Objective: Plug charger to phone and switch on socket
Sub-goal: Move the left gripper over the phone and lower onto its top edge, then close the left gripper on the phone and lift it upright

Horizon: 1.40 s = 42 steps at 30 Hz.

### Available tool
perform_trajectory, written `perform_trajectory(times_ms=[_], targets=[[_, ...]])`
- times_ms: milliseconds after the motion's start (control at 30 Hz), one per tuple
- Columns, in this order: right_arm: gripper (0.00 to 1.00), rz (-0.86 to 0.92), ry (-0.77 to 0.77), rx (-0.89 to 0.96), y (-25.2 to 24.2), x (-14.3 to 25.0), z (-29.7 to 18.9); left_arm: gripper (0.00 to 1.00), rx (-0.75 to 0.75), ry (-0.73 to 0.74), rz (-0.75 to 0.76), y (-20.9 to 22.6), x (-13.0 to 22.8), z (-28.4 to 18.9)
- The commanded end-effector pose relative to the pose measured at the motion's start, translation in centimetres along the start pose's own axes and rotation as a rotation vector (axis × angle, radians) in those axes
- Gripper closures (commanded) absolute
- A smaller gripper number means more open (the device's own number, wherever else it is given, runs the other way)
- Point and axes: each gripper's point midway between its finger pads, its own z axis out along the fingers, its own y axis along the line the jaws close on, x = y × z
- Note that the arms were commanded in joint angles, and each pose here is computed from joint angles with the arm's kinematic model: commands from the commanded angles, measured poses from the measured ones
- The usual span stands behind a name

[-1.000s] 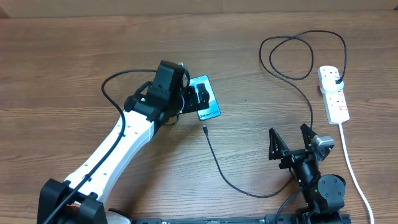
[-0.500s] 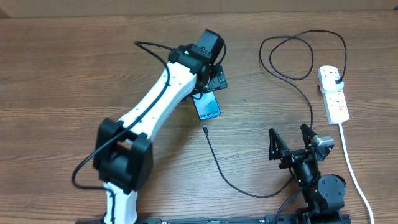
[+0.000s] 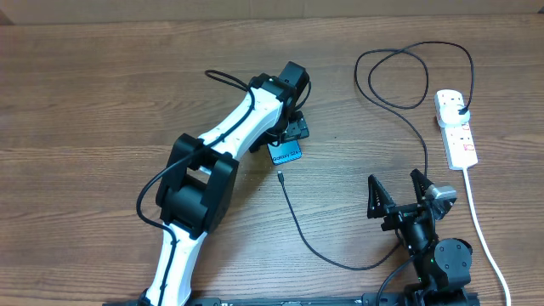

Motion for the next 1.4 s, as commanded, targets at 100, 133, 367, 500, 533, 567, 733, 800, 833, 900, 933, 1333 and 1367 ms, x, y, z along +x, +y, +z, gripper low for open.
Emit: perform_trajectory(times_ms=[100, 133, 367, 500, 533, 567, 733, 800, 833, 900, 933, 1333, 1367], targets=[[0.00, -0.003, -0.020, -0.003, 0.1, -0.6, -0.1, 0.00, 0.080, 0.003, 0.010, -2.2, -0.4, 0.5], [0.00, -0.003, -0.020, -0.003, 0.1, -0.6, -0.1, 0.00, 0.084, -0.001, 0.011, -2.3, -0.5, 0.5], [0.00, -0.003, -0.020, -0.003, 0.1, -0.6, -0.1, 0.00, 0.068, -0.014, 0.000, -2.0, -0.7, 0.6], [0.00, -0.003, -0.020, -0.003, 0.1, -0.6, -0.1, 0.00, 0.057, -0.022, -0.002, -1.8, -0.8, 0.6], [0.00, -0.003, -0.020, -0.003, 0.1, -0.6, -0.1, 0.00, 0.057, -0.022, -0.002, -1.8, -0.8, 0.6], [0.00, -0.003, -0.020, -0.003, 0.1, -0.6, -0.1, 0.00, 0.055, -0.025, -0.002, -1.7, -0.9, 0.6], [0.00, -0.003, -0.020, -0.003, 0.1, -0.6, -0.1, 0.00, 0.030, -0.023, -0.003, -1.2, -0.7, 1.2], [0.00, -0.003, -0.020, -0.003, 0.1, -0.6, -0.1, 0.00, 0.019, -0.011, -0.003, -1.0, -0.5, 1.6], [0.00, -0.003, -0.020, -0.003, 0.1, -0.6, -0.1, 0.00, 0.012, -0.005, -0.002, -0.9, -0.4, 2.0], [0.00, -0.003, -0.020, -0.003, 0.1, -0.6, -0.1, 0.00, 0.007, 0.007, -0.003, -0.8, -0.2, 2.4], [0.00, -0.003, -0.020, -0.003, 0.1, -0.6, -0.1, 0.00, 0.006, 0.013, -0.002, -0.8, -0.1, 2.7], [0.00, -0.003, -0.020, -0.003, 0.1, -0.6, -0.1, 0.14, -0.059, 0.043, -0.001, 0.7, 0.7, 2.9], [0.00, -0.003, -0.020, -0.003, 0.1, -0.6, -0.1, 0.14, -0.072, 0.043, 0.000, 0.9, 0.8, 2.9]])
